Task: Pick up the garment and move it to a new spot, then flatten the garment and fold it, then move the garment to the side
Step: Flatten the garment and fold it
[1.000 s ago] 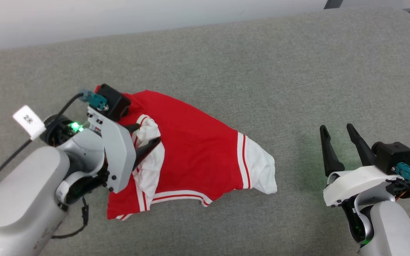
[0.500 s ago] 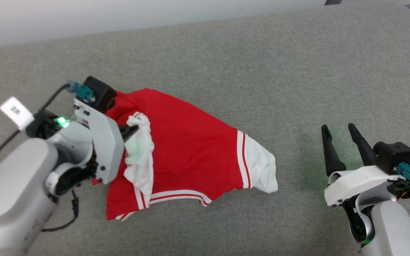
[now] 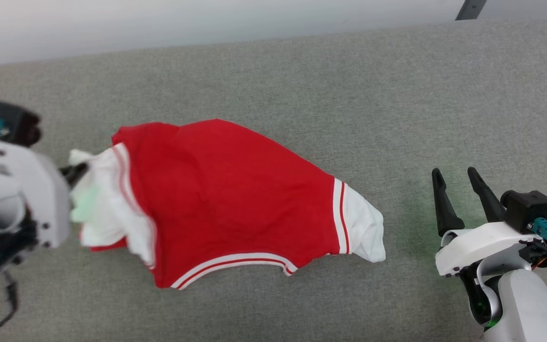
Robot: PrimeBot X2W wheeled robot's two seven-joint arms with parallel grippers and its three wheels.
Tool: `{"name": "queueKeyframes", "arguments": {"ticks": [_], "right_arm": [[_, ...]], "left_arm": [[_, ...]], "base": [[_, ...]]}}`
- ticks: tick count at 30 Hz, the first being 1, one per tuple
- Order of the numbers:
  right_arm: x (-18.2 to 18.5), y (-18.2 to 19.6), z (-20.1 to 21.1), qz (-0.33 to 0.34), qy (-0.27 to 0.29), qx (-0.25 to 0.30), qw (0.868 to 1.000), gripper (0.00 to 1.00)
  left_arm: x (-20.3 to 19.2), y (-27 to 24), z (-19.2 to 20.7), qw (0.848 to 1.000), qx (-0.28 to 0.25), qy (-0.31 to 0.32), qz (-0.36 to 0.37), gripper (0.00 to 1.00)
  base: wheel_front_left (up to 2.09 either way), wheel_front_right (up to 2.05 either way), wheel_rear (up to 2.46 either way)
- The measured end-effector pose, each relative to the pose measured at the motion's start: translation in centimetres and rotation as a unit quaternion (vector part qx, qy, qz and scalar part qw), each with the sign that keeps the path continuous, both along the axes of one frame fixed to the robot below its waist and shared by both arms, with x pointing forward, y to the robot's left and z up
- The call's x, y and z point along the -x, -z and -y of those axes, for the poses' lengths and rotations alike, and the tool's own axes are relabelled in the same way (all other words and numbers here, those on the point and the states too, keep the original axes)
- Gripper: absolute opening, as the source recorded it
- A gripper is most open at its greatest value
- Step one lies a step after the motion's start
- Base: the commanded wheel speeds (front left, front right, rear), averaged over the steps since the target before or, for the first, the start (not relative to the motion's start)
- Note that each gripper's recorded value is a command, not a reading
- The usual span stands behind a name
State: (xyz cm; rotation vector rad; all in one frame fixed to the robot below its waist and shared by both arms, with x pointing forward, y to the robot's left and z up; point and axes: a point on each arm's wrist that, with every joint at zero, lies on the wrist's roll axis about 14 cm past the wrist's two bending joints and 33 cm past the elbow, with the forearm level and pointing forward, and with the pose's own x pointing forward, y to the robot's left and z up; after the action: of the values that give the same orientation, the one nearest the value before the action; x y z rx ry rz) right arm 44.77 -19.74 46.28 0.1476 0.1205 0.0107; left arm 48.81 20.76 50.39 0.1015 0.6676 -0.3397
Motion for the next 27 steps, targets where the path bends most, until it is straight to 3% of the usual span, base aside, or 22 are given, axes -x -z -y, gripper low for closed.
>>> {"name": "queueKeyframes", "arguments": {"ticks": [9, 15, 16, 17, 18, 19, 27], "right_arm": [[-0.2, 0.3, -0.4, -0.006, -0.006, -0.001, 1.000, 1.00], [-0.3, 0.5, -0.4, -0.012, -0.007, 0.000, 1.000, 1.00], [-0.3, 0.4, -0.4, -0.012, -0.007, 0.001, 1.000, 1.00], [-0.3, 0.4, -0.4, -0.012, -0.007, 0.001, 1.000, 1.00], [-0.3, 0.4, -0.4, -0.013, -0.008, 0.002, 1.000, 1.00], [-0.3, 0.4, -0.4, -0.013, -0.008, 0.002, 1.000, 1.00], [0.5, -0.1, -0.5, -0.010, -0.010, 0.004, 1.000, 1.00]], "left_arm": [[2.3, 4.2, -7.5, 0.993, -0.033, -0.100, -0.058, 0.00], [2.9, 7.0, -9.2, 0.989, -0.035, -0.124, -0.077, 0.00], [2.7, 7.1, -9.3, 0.989, -0.031, -0.128, -0.072, 0.32], [2.7, 7.1, -9.3, 0.989, -0.031, -0.128, -0.072, 0.55], [2.3, 7.1, -9.2, 0.989, -0.026, -0.128, -0.066, 0.87], [2.3, 7.1, -9.2, 0.989, -0.026, -0.128, -0.066, 1.00], [2.1, 6.2, -9.8, 0.990, -0.011, -0.135, -0.037, 1.00]], "base": [[0.00, 0.00, 0.00], [0.00, 0.00, 0.00], [0.00, 0.00, 0.00], [0.00, 0.00, 0.00], [0.00, 0.00, 0.00], [0.00, 0.00, 0.00], [0.00, 0.00, 0.00]]}}
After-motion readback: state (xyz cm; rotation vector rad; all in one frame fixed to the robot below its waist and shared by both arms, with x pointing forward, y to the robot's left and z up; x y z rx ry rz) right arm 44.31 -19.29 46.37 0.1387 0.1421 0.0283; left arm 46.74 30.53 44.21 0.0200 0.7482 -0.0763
